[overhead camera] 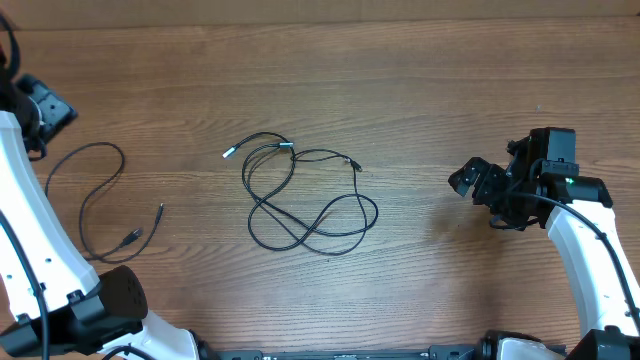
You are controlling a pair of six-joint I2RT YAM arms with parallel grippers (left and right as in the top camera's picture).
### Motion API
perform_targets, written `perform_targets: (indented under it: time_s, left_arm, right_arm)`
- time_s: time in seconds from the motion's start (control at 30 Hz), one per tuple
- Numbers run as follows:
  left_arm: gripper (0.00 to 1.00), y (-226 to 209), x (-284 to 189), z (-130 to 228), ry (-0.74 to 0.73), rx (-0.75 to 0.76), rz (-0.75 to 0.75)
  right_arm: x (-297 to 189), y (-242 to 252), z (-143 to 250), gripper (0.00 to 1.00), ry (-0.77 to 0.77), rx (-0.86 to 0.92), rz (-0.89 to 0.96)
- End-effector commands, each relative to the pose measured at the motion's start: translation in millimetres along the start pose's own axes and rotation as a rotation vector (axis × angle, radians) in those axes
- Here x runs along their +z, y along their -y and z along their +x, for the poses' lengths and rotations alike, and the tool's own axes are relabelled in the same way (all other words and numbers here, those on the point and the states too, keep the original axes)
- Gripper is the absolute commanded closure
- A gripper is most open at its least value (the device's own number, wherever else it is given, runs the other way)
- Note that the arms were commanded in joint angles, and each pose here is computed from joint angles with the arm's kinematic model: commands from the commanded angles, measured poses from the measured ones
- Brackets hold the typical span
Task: Untangle cables
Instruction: 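Lower the separated cable onto the table's left side with the left gripper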
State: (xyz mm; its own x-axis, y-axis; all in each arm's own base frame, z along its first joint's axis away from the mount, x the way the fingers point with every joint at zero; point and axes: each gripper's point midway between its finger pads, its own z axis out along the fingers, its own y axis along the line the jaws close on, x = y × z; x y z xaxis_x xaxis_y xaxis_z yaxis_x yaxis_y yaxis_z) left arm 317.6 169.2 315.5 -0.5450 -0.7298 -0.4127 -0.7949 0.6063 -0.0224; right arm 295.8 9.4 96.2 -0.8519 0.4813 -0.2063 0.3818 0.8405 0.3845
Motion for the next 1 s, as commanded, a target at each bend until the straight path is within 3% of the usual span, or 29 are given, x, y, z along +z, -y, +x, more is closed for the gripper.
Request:
perform_targets:
  time_s: [0.0,0.33,0.6,0.67,0.77,0.97]
  left_arm:
    - [0.35,-1.9,5.9,21.3,-0.074,0.045,0.018]
    - [0.35,-37.7,34.3,103.0,-0.284,-0.013,-0.099]
    - [0.48,-34.5,97.3,155.4,-0.416,0.055,-0.155]
    - [0.55,-30.2,115.0,171.5,-0.445,0.072,-0.146]
    - [0.93,-27.4,140.5,191.5,-0.468,0.078,-0.134]
    - [0.96,-28.4,179.3,213.0,-0.471,0.064,-0.124]
  right_arm:
    - [1.6,-1.4,1.8,0.00,-0.008,-0.012,0.000]
    - [1.6,-1.5,1.5,0.00,-0.007,-0.013,-0.001]
    - [1.7,-1.7,1.0,0.00,-0.005,-0.013,-0.001]
    - [1.6,-1.5,1.6,0.00,-0.008,-0.013,-0.001]
    - [1.6,-1.5,1.6,0.00,-0.008,-0.013,-0.001]
    - [1.6,-1.5,1.6,0.00,-0.008,-0.013,-0.001]
